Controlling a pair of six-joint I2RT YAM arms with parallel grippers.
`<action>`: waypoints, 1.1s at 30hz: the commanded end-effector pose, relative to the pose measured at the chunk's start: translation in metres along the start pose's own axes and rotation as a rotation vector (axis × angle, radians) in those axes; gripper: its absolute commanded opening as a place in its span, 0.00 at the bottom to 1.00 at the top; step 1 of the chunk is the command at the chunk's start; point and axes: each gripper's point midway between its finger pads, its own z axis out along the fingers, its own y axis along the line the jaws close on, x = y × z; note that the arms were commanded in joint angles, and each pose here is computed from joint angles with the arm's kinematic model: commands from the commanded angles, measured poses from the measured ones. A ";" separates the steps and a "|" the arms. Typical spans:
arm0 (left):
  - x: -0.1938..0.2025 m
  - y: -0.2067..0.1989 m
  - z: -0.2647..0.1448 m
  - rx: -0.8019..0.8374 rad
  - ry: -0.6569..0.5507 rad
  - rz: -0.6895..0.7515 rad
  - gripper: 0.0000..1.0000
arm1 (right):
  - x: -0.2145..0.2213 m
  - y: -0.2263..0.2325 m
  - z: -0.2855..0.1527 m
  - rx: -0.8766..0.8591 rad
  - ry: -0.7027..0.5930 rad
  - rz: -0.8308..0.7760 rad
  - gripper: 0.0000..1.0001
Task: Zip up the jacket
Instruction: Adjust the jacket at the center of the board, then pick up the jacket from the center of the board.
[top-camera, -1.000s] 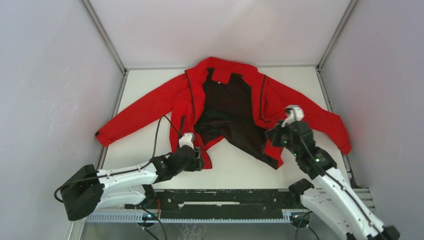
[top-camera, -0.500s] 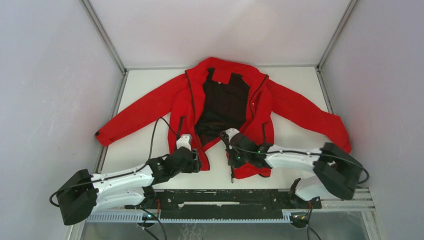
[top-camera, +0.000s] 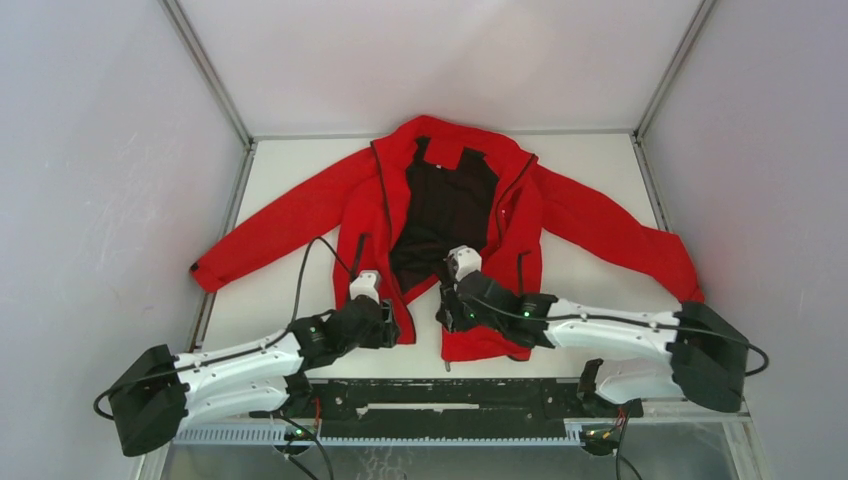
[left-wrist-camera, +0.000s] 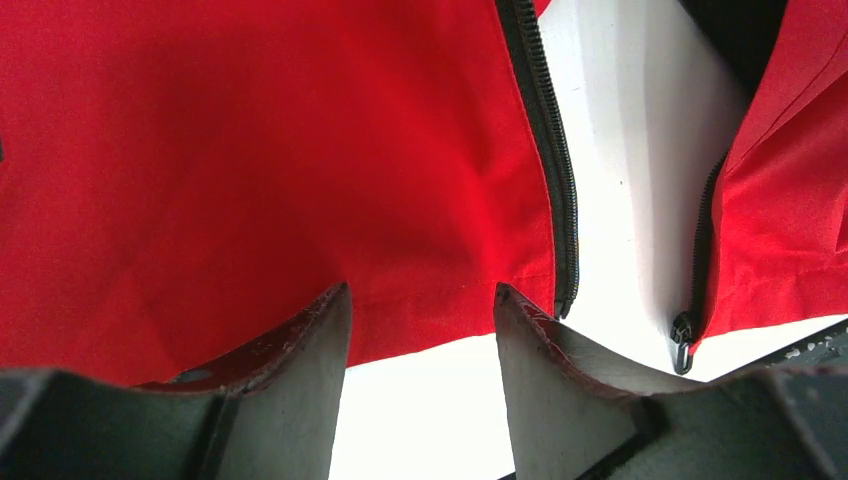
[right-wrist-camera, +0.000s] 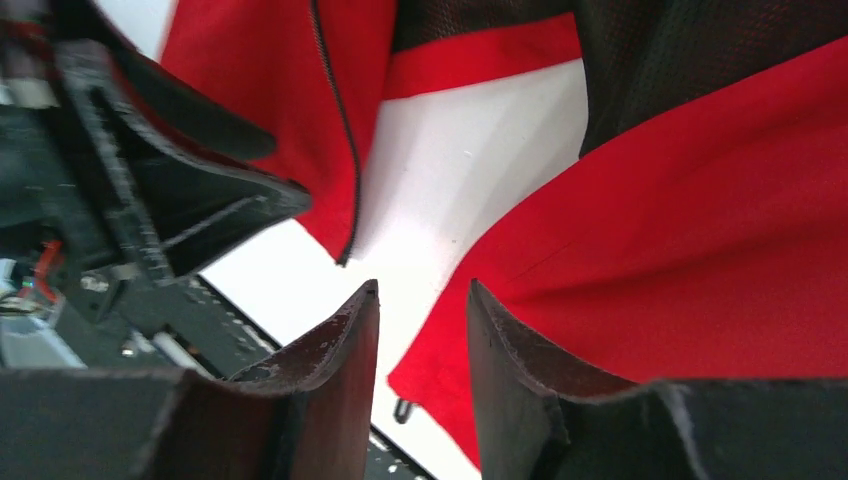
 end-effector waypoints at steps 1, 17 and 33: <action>0.009 0.008 -0.003 -0.014 0.036 0.029 0.59 | -0.028 0.010 -0.030 0.028 -0.124 0.062 0.45; 0.002 0.017 -0.009 -0.033 -0.020 0.001 0.60 | 0.024 0.007 -0.016 0.318 -0.111 0.067 0.50; 0.004 0.015 -0.007 -0.015 -0.017 0.008 0.61 | 0.050 0.025 0.005 0.411 -0.039 0.028 0.53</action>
